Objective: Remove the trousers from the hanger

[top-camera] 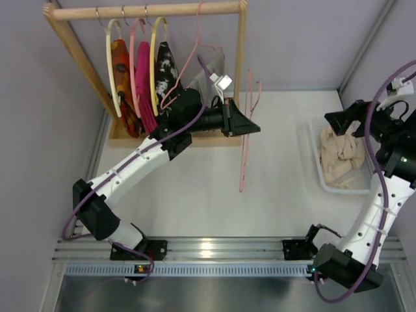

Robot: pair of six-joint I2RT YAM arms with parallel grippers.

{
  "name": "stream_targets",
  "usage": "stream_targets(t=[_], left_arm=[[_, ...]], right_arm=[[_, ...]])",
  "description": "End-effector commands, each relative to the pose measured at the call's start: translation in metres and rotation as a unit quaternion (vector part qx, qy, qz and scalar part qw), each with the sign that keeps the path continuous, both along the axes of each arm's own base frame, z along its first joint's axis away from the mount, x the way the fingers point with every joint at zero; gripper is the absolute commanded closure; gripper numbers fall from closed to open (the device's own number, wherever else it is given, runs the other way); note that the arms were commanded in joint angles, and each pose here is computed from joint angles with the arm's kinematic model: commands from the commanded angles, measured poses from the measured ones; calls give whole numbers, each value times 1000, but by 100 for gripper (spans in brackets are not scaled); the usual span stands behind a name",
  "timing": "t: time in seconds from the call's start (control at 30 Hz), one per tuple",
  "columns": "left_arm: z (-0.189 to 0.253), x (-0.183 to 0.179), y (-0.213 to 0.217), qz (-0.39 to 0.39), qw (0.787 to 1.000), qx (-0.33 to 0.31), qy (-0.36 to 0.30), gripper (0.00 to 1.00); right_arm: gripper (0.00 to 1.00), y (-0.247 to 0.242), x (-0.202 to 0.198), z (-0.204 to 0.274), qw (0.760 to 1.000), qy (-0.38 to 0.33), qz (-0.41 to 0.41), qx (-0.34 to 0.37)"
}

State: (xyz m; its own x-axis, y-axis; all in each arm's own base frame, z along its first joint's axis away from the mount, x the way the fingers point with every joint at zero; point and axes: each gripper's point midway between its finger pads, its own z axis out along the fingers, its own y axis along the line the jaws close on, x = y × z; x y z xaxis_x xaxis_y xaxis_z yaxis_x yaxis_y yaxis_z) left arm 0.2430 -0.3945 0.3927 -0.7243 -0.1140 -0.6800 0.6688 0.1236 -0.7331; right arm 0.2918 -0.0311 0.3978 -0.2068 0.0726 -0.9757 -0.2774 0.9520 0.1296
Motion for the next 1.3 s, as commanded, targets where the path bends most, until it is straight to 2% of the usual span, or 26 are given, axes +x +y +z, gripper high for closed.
stream_targets(t=[0.0, 0.03, 0.1, 0.2, 0.23, 0.27, 0.5, 0.77, 0.9, 0.97, 1.0, 1.03, 1.17, 1.2, 1.27], left_arm=[[57, 5, 6, 38, 997, -60, -42, 100], [59, 7, 6, 42, 997, -66, -28, 100], [66, 15, 2, 57, 995, -76, -19, 100], [78, 18, -2, 65, 994, -88, -19, 100], [78, 20, -5, 67, 994, -89, -15, 100], [80, 20, -6, 67, 993, -91, -15, 100], [84, 19, -8, 69, 993, -95, -15, 100], [96, 18, -7, 67, 992, -106, -17, 100], [99, 16, -5, 67, 992, -108, -19, 100], [102, 14, -3, 67, 991, -111, -24, 100], [103, 14, -1, 67, 991, -111, -26, 100], [103, 13, 0, 67, 991, -111, -26, 100], [101, 18, 10, 77, 991, -108, -28, 75], [99, 22, 14, 83, 990, -106, -30, 58], [101, 22, 21, 89, 990, -107, -35, 51]], right_arm=[[1, 77, -46, 1, 969, 78, 131, 195], [1, 83, -43, 19, 971, 31, 154, 182], [3, 116, -58, 21, 953, 25, 187, 236], [17, 155, -71, 34, 944, -11, 229, 236], [25, 165, -74, 35, 941, -9, 239, 240], [27, 182, -75, 34, 934, 1, 256, 247], [34, 242, -90, 31, 900, 36, 327, 285], [43, 265, -85, 16, 891, 70, 349, 282], [58, 269, -85, 20, 889, 67, 354, 284], [75, 271, -86, 26, 886, 57, 365, 281], [91, 271, -86, 31, 886, 50, 367, 280], [99, 271, -86, 37, 885, 42, 369, 280], [100, 273, -91, 55, 874, 38, 385, 294], [100, 274, -93, 62, 870, 29, 392, 299], [100, 276, -94, 66, 862, 40, 398, 311]])
